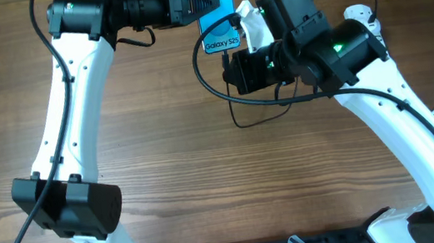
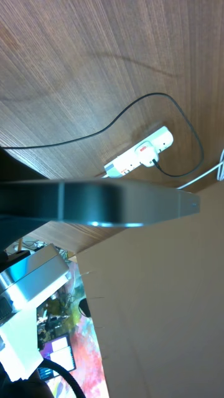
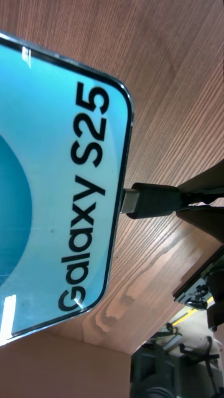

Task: Plug charger to phone and switch on socket
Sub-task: 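Push the USB-C plug upward into the phone's bottom port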

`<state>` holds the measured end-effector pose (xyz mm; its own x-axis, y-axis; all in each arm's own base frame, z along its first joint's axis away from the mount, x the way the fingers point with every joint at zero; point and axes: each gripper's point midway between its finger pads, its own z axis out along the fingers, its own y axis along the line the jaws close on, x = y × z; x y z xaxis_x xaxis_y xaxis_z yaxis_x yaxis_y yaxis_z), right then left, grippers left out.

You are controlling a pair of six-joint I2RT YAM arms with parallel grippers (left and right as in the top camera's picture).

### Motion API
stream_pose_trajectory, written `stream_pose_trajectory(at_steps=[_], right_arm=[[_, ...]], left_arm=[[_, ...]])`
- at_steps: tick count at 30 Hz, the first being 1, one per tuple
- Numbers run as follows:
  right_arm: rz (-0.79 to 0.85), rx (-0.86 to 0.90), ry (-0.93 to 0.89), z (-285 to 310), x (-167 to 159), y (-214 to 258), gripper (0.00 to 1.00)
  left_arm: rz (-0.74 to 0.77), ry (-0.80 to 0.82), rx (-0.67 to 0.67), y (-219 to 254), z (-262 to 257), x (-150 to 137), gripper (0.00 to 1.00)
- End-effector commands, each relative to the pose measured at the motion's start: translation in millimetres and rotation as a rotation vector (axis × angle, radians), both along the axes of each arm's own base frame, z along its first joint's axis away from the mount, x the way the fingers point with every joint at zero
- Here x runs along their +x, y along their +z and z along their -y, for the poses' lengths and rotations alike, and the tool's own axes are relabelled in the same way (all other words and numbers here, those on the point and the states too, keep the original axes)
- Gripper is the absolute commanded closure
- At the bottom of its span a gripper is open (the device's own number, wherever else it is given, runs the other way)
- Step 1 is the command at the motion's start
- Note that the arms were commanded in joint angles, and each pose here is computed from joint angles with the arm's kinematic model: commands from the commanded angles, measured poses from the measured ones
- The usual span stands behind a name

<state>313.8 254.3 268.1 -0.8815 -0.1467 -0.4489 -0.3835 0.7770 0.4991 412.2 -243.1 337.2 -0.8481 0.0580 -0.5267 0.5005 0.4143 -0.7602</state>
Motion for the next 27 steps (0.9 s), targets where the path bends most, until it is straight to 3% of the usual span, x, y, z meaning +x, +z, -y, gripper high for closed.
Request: stream_pose_trajectory(at_steps=[1, 27], right_arm=[[0.004, 0.022, 0.014, -6.1, -1.4, 5.3, 0.96], [0.002, 0.034, 0.023, -8.1, -2.5, 6.7, 0.96]], left_arm=[[0.008, -0.021, -0.024, 8.1, 3.1, -4.7, 0.96], [0.001, -0.054, -0.056, 12.9, 5.7, -10.3, 0.96]])
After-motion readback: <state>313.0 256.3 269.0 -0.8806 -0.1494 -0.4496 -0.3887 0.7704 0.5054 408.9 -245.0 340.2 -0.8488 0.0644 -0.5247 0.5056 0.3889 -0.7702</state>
